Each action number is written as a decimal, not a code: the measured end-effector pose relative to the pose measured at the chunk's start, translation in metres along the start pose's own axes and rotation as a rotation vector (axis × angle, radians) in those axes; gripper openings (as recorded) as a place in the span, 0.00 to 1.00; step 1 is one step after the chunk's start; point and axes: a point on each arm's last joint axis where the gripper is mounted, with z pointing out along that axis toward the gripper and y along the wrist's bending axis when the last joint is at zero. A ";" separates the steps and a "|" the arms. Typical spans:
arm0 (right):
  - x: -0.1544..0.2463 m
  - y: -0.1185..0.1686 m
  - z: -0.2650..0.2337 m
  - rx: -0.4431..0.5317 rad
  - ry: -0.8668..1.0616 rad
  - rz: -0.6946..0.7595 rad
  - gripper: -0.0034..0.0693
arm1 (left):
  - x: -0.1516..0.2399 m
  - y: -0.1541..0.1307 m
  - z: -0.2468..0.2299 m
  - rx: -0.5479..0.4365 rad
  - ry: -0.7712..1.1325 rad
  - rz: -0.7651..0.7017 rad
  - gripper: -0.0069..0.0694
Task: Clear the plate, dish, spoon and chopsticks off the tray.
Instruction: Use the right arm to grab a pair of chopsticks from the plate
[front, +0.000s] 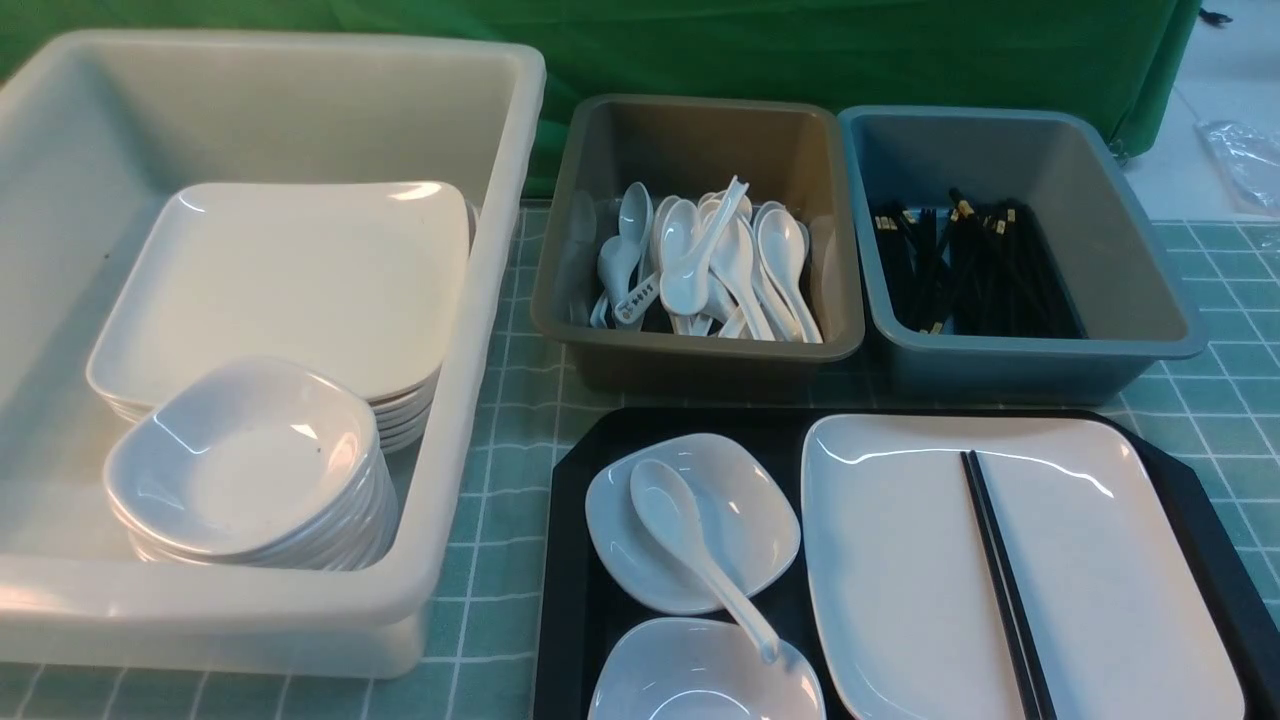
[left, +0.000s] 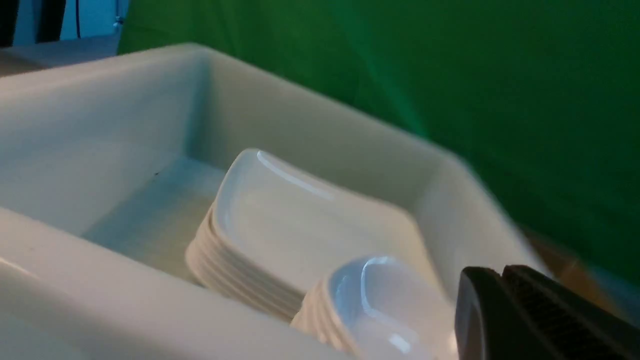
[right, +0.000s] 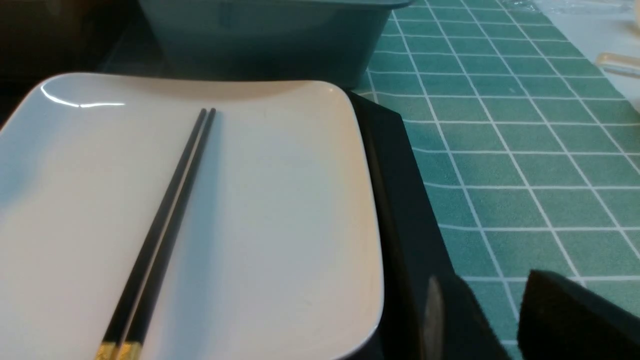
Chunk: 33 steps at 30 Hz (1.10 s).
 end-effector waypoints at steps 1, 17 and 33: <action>0.000 0.000 0.000 0.000 0.000 0.000 0.38 | -0.004 0.000 0.000 -0.001 -0.042 -0.085 0.11; 0.000 0.000 0.000 0.000 0.000 0.000 0.38 | -0.048 -0.016 -0.009 0.172 -0.400 -0.360 0.11; -0.030 -0.002 -0.005 -0.122 -0.331 0.820 0.38 | -0.113 -0.104 0.073 -0.031 0.685 0.239 0.11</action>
